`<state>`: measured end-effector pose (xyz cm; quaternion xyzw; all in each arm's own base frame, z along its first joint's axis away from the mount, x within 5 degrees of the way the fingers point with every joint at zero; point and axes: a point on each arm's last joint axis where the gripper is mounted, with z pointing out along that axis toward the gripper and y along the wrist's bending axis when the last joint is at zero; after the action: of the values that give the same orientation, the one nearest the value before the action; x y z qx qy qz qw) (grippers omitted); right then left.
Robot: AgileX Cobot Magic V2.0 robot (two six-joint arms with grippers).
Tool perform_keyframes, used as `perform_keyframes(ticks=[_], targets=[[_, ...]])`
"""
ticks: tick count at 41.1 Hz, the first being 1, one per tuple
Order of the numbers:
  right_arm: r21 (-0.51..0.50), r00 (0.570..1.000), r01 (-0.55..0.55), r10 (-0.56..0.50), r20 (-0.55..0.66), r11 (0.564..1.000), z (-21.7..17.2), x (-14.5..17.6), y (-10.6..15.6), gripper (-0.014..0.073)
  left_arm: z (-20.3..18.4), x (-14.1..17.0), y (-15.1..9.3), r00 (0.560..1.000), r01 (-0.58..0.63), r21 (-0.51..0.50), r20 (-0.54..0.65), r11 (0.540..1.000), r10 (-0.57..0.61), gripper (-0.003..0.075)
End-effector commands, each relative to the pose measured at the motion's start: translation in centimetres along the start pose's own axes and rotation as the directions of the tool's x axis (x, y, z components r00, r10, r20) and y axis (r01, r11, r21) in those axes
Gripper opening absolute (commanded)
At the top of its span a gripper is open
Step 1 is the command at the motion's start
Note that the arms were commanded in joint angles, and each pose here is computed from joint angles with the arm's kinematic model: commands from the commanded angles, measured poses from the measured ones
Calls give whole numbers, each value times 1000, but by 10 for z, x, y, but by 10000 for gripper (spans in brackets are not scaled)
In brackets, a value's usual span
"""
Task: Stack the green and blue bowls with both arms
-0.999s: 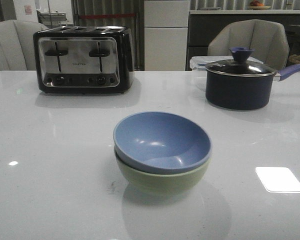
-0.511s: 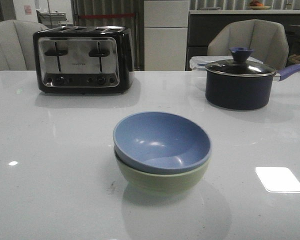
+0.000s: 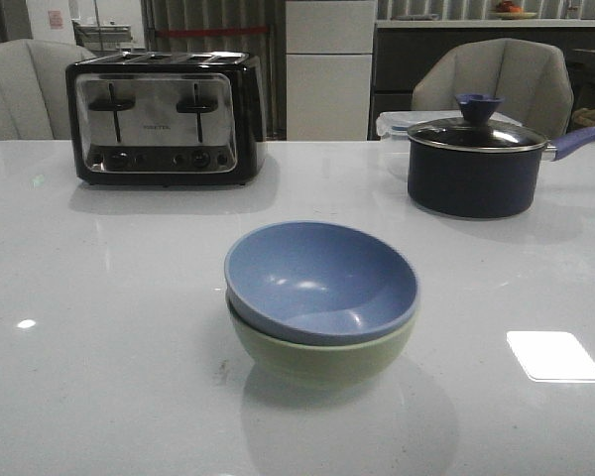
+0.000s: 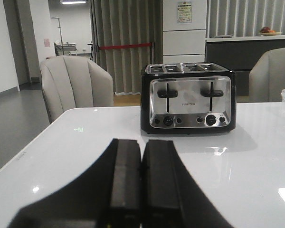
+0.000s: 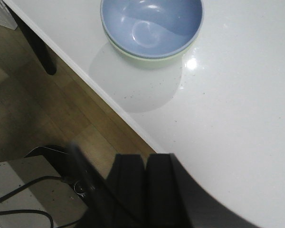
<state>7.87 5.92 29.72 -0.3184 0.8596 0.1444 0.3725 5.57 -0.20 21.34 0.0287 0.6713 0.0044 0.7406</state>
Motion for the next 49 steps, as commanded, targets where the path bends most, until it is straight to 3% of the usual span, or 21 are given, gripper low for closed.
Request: perform_keyframes(ticks=[1, 25, 30, 35, 41, 49], targets=[[13, 997, 6, -7, 80, 1000, -6, -11, -1, 27, -2, -7, 1, 995, 11, -8, 99, 1000, -10, 93], [14, 996, 8, -9, 86, 1000, -8, -11, 0, 27, -2, -7, 1, 995, 11, -8, 99, 1000, -10, 93], [87, 987, -36, 22, 159, 996, -16, -7, -6, 27, -2, -7, 1, 995, 11, -8, 99, 1000, -10, 93], [251, 934, -147, 50, 353, 957, -23, 3, -18, 27, -2, -7, 1, 995, 11, -8, 99, 1000, -10, 93], [422, 829, -279, -5, 559, 862, -26, 26, -27, 27, -2, -7, 1, 995, 11, -8, 99, 1000, -10, 93], [518, 755, -367, -77, 651, 773, -11, 66, -29, 27, -2, -7, 1, 995, 11, -8, 99, 1000, -10, 93]])
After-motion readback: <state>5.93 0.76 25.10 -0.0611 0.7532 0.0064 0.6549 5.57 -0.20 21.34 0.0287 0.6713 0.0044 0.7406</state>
